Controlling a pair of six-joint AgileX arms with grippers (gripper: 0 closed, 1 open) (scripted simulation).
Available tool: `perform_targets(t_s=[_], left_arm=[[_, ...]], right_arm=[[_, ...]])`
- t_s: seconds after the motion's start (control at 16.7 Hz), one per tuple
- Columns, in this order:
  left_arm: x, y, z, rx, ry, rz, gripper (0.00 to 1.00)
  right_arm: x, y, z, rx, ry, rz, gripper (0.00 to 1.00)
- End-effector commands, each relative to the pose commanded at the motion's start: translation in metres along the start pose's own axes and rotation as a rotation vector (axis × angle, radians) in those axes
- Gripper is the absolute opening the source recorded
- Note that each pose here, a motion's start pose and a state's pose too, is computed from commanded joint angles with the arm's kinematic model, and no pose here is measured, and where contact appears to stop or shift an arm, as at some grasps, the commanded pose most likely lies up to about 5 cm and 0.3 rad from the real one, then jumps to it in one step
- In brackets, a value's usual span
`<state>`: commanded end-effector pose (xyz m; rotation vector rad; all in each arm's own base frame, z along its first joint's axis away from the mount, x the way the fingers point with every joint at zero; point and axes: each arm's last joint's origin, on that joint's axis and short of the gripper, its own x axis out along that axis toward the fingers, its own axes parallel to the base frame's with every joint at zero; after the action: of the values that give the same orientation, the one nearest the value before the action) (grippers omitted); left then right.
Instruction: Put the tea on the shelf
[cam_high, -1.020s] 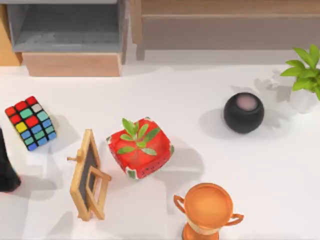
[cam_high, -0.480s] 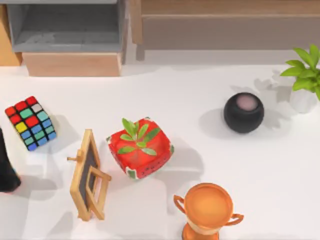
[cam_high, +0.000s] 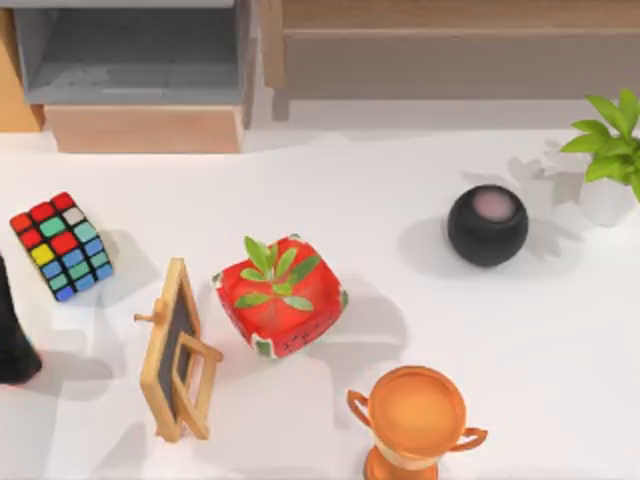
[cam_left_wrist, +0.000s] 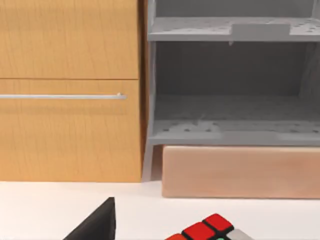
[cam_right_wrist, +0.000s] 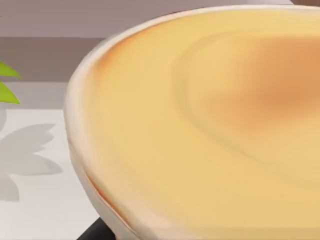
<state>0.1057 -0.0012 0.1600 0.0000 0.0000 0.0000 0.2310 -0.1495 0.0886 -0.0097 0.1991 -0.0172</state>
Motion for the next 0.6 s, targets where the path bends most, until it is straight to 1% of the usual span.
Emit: perform_targets(t_s=[0.6], left_arm=[[0.0000, 0.0000, 0.0000, 0.000, 0.000, 0.000, 1.00]], right_arm=[[-0.0023, -0.0002, 0.0095, 0.002, 0.001, -0.001, 0.00]])
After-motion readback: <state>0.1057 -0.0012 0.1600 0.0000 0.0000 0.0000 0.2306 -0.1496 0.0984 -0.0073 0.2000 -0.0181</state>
